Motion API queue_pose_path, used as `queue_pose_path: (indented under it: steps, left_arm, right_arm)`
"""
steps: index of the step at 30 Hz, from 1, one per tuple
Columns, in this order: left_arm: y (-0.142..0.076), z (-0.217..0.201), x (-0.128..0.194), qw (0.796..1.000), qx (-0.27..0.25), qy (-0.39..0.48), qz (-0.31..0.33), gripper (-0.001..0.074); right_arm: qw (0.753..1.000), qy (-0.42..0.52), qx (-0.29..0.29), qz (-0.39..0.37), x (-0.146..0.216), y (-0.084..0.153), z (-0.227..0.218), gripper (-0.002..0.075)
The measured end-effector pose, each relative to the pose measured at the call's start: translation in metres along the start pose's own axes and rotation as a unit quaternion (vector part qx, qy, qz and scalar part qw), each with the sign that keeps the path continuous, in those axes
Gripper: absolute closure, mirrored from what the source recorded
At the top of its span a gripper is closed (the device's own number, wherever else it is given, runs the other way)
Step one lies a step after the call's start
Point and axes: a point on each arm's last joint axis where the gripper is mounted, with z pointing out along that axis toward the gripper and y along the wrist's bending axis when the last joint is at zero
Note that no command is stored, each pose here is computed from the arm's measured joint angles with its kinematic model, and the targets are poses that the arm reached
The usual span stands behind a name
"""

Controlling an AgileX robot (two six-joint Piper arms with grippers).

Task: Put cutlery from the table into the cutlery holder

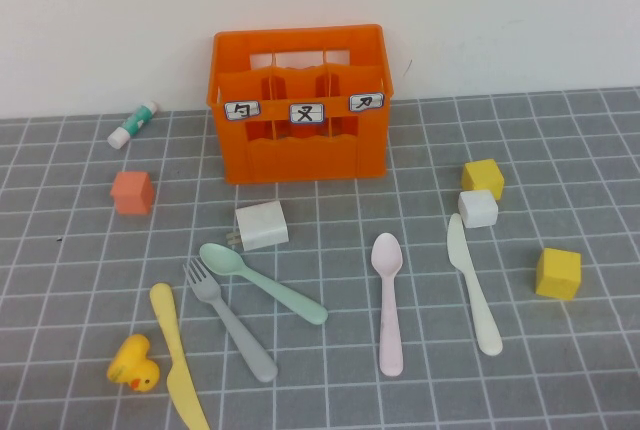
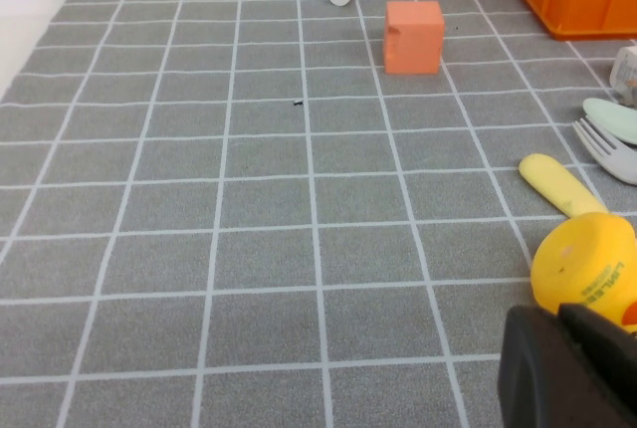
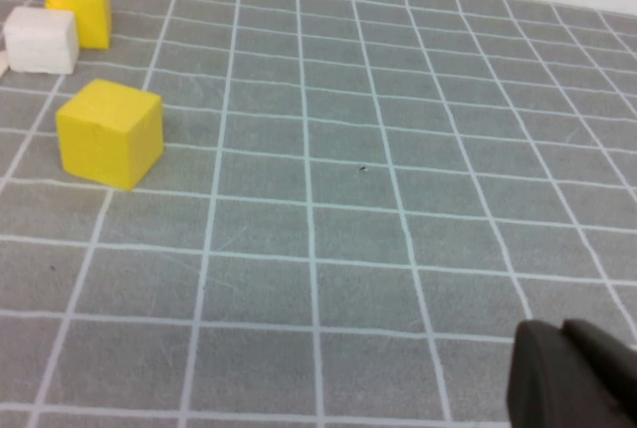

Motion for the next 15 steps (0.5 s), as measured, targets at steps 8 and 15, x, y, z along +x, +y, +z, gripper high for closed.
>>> queue_pose_path:
  steps: [8, 15]
  left_arm:
    - [0.0, 0.0, 0.0, 1.0, 0.0, 0.0, 0.0, 0.0738]
    - [0.0002, 0.0, -0.0008, 1.0, -0.001, -0.004, 0.003, 0.0738]
  right_arm:
    - [1.0, 0.001, 0.003, -0.007, 0.0001, -0.0006, 0.0, 0.0729]
    - [1.0, -0.001, 0.003, -0.007, -0.0002, -0.0006, 0.0, 0.0729]
